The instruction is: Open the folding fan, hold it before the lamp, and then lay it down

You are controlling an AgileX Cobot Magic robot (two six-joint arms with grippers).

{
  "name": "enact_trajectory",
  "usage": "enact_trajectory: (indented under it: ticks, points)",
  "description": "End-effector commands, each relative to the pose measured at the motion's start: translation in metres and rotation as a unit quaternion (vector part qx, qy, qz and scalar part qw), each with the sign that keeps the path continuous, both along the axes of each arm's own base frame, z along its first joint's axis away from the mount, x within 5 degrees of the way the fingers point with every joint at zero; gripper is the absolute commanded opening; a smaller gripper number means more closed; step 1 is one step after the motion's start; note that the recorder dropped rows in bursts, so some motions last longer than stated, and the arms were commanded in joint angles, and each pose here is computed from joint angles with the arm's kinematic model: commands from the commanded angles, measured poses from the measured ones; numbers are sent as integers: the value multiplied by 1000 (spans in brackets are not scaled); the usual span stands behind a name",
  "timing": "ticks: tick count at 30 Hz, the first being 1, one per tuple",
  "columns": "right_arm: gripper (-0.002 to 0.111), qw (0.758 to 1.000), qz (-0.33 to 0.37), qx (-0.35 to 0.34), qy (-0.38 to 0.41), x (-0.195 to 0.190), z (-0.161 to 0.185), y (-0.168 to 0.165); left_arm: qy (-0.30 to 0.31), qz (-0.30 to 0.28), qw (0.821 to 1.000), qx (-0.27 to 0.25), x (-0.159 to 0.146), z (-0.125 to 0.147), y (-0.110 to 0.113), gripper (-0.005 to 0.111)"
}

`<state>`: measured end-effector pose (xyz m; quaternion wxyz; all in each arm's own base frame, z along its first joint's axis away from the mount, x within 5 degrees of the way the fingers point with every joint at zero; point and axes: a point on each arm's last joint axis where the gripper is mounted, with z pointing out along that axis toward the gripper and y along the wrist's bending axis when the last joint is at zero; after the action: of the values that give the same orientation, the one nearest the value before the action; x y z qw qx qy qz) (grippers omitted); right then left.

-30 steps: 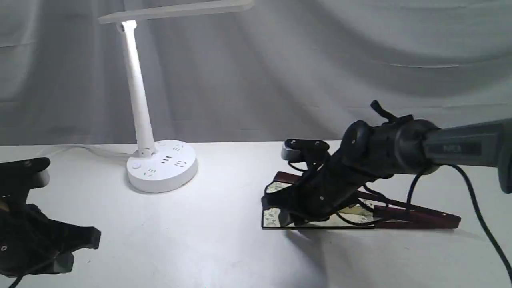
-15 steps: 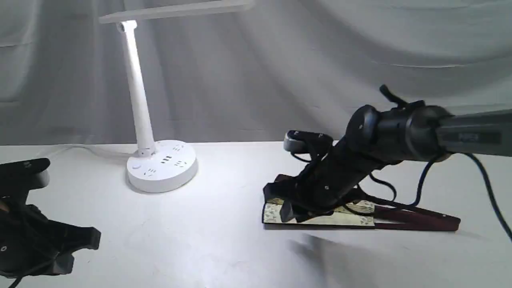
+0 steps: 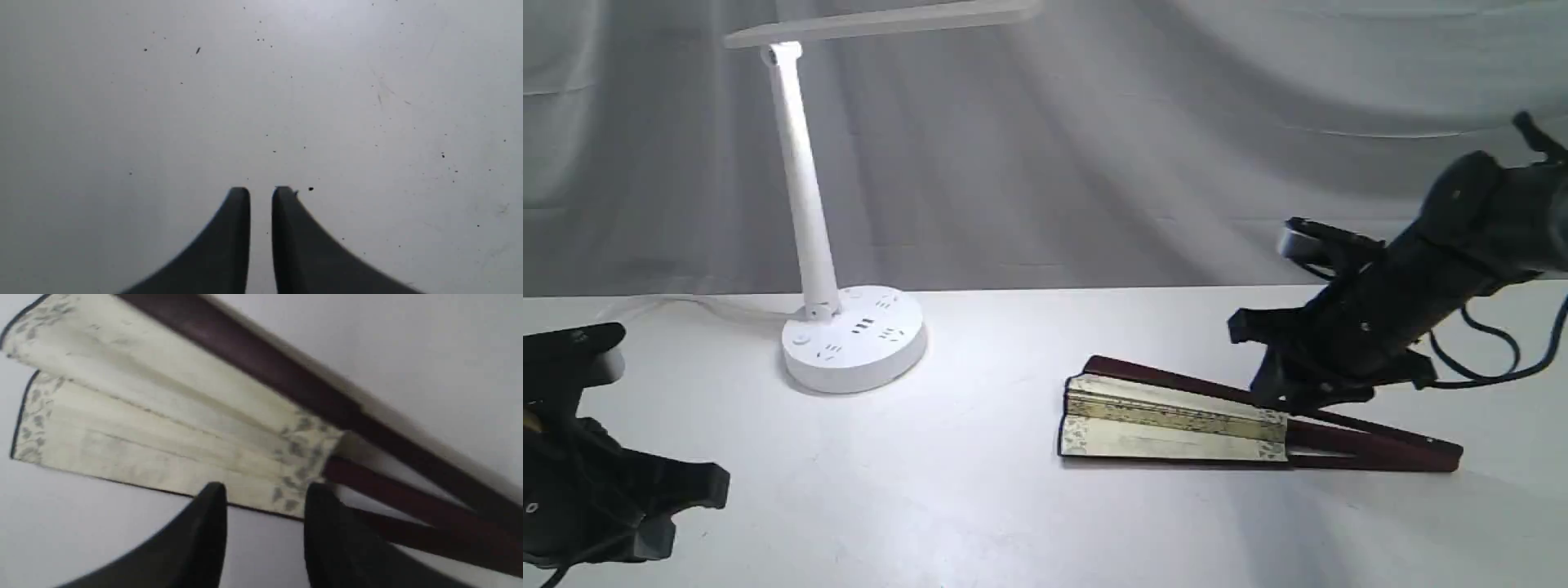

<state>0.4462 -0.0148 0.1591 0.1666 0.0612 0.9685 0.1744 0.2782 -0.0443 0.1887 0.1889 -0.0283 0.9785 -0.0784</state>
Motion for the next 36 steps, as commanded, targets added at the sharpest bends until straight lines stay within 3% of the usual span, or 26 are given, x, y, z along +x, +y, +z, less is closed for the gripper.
enact_trajectory:
  ticks: [1, 11, 18, 23, 36]
  points:
    - [33, 1000, -23, -1, 1, -4, 4, -23, -1, 2, 1000, -5, 1, 1, -2, 9]
    - [33, 997, -64, -39, -11, -6, 2, -66, -2, 2, 1000, -5, 1, 1, -2, 9]
    - [33, 985, -171, -2, 33, -16, -4, -98, -2, 2, 1000, -5, 1, 1, -2, 9]
    - [33, 982, -168, 15, 83, -23, -24, -105, -4, 2, 1000, -5, 1, 1, -2, 9]
    - [33, 983, -107, 36, 143, -31, -26, -84, -7, 4, 1000, -7, 2, 2, -2, 9]
